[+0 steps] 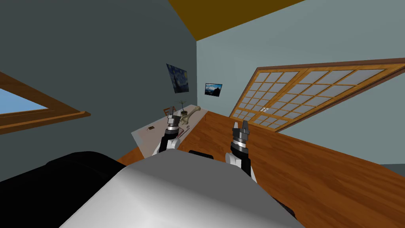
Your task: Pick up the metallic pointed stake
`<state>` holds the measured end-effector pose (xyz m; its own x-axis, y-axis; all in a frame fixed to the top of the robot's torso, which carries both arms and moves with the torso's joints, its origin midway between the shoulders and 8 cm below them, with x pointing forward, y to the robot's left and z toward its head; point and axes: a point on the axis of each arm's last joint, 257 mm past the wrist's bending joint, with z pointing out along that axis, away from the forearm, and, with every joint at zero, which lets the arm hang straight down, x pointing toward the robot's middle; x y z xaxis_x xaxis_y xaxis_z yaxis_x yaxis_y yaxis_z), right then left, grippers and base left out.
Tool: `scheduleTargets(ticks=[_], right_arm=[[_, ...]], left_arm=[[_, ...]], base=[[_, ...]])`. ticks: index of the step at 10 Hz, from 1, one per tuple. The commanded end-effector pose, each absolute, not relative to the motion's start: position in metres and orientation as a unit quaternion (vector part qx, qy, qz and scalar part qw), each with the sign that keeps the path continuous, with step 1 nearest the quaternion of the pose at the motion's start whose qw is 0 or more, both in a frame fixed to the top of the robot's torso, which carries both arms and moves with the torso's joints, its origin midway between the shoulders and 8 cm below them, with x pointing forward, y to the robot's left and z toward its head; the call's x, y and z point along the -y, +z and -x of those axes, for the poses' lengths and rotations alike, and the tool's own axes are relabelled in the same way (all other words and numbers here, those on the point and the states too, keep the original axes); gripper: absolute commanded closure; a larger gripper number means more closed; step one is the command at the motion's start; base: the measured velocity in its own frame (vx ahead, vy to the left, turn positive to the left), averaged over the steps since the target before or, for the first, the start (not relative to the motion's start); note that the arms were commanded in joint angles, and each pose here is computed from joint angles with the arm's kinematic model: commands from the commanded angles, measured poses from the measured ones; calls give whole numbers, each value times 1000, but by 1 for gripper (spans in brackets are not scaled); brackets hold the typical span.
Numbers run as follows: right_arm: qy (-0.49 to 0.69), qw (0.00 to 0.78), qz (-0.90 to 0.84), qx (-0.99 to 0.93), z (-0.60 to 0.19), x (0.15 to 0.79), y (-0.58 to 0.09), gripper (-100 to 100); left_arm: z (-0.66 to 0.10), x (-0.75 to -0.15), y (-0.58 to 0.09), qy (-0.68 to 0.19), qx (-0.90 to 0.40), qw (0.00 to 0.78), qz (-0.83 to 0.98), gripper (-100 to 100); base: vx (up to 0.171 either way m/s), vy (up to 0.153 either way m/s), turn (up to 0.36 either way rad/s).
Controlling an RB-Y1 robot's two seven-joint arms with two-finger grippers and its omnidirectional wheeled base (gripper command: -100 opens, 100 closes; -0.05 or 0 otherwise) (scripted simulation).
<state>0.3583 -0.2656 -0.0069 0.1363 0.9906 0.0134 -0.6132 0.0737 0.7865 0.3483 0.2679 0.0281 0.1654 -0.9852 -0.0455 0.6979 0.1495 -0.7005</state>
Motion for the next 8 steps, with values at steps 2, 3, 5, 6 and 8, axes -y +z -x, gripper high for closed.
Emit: scheduleTargets(ticks=[2,3,5,6,8], right_arm=[[593,676,-334,-283,-358,266,-7,0],[593,676,-334,-283,-358,266,-7,0],[593,676,-334,-283,-358,266,-7,0],[593,676,-334,-283,-358,266,-7,0],[593,676,-334,-283,-358,266,-7,0]], left_arm=[[-356,-266,12,-574,-300,716,261,-100],[-359,-266,5,-565,-316,718,257,-100],[-367,-268,-15,-541,-351,723,248,-100],[-372,-269,-27,-527,-371,725,244,-100],[-380,-275,-55,-495,-413,728,235,-100]], base=[[58,-20,53],[103,-22,58],[118,-49,67],[124,-35,69],[160,-46,80]])
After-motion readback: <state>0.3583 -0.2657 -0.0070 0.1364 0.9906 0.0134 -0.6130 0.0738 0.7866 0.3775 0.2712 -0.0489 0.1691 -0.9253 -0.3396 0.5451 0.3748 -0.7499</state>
